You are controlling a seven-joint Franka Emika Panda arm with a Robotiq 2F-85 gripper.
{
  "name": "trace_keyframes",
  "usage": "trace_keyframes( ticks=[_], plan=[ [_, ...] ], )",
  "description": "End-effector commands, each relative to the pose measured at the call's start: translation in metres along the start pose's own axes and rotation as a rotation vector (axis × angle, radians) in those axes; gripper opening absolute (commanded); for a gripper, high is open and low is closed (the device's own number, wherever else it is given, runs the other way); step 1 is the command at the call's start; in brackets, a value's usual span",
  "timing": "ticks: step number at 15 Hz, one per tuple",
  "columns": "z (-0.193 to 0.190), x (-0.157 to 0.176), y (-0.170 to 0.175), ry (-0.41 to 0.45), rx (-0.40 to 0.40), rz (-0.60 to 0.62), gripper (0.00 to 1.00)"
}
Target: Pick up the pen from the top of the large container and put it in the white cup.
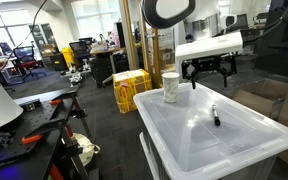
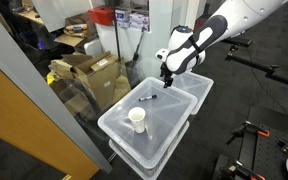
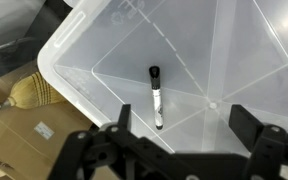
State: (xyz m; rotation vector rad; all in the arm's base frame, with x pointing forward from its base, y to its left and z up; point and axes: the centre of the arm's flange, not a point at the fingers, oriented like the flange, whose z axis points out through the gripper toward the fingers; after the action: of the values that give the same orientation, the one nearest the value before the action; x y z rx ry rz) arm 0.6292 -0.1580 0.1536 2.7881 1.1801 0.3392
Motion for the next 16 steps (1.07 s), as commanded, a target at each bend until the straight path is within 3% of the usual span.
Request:
trace_keyframes(
  ticks=[1,16],
  plan=[
    [0.024,0.012,0.014,0.012,-0.003,0.017,1.0],
    [0.101,0.044,0.033,-0.034,0.109,-0.014,1.0]
  ],
)
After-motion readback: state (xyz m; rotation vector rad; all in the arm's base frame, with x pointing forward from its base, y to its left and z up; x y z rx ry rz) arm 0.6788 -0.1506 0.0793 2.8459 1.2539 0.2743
